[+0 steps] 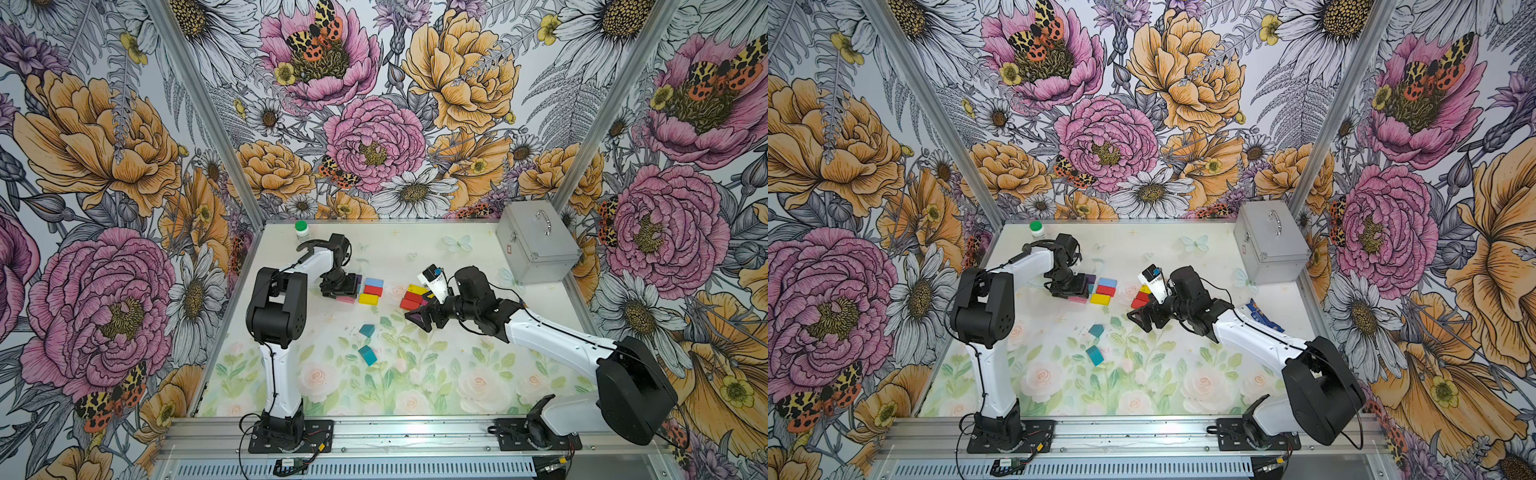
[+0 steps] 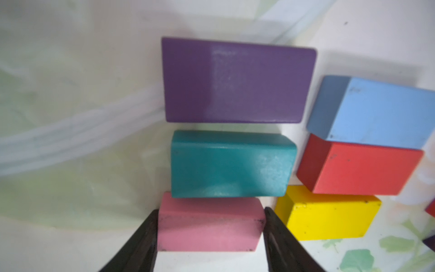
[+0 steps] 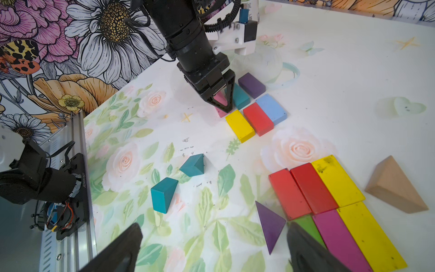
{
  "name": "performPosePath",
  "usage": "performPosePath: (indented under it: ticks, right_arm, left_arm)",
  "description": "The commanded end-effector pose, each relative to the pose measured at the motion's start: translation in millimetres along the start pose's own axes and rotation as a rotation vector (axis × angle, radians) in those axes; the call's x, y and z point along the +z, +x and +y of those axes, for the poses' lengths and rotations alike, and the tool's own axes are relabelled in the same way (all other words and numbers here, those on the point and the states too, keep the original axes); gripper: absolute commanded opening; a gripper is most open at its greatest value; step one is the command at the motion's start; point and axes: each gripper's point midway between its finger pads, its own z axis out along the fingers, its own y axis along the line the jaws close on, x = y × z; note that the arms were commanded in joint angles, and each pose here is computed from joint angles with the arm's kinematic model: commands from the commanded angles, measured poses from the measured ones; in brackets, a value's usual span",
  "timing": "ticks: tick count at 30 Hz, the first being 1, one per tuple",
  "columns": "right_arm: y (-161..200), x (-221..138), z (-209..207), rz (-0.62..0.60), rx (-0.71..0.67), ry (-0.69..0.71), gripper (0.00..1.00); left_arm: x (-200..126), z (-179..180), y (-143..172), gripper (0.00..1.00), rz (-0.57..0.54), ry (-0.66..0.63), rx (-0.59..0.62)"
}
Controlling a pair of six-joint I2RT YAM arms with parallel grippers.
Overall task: Assemble a piece of candy with building blocks
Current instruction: Assemble the building block at the center of the board.
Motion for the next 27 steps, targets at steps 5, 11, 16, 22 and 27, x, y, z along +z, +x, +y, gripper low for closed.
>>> performPosePath:
  ticks: [5, 11, 16, 22, 27]
  right_arm:
    - [-14, 0, -1, -0.026, -0.023, -0.013, 0.97]
    - [-13, 0, -1, -0.028, -0.020, -0.013, 0.97]
    - [-14, -2, -1, -0.034, -0.022, -0.011, 0.97]
    - [-13, -2, -2, -0.034, -0.021, -0.011, 0.97]
    - [-13, -2, -2, -0.034, -0.020, -0.014, 0.97]
  left_arm:
    - [9, -2, -1, 0.60, 0.008, -0.029, 0.039]
    - [6, -5, -3, 0.66, -0.002, -0.024, 0.034]
    - [2, -8, -7, 0.69, -0.015, -0.008, 0.023]
    - [-1, -11, -11, 0.72, -0.026, 0.008, 0.005]
    - [-12, -10, -14, 0.75, -0.051, 0.018, -0.018]
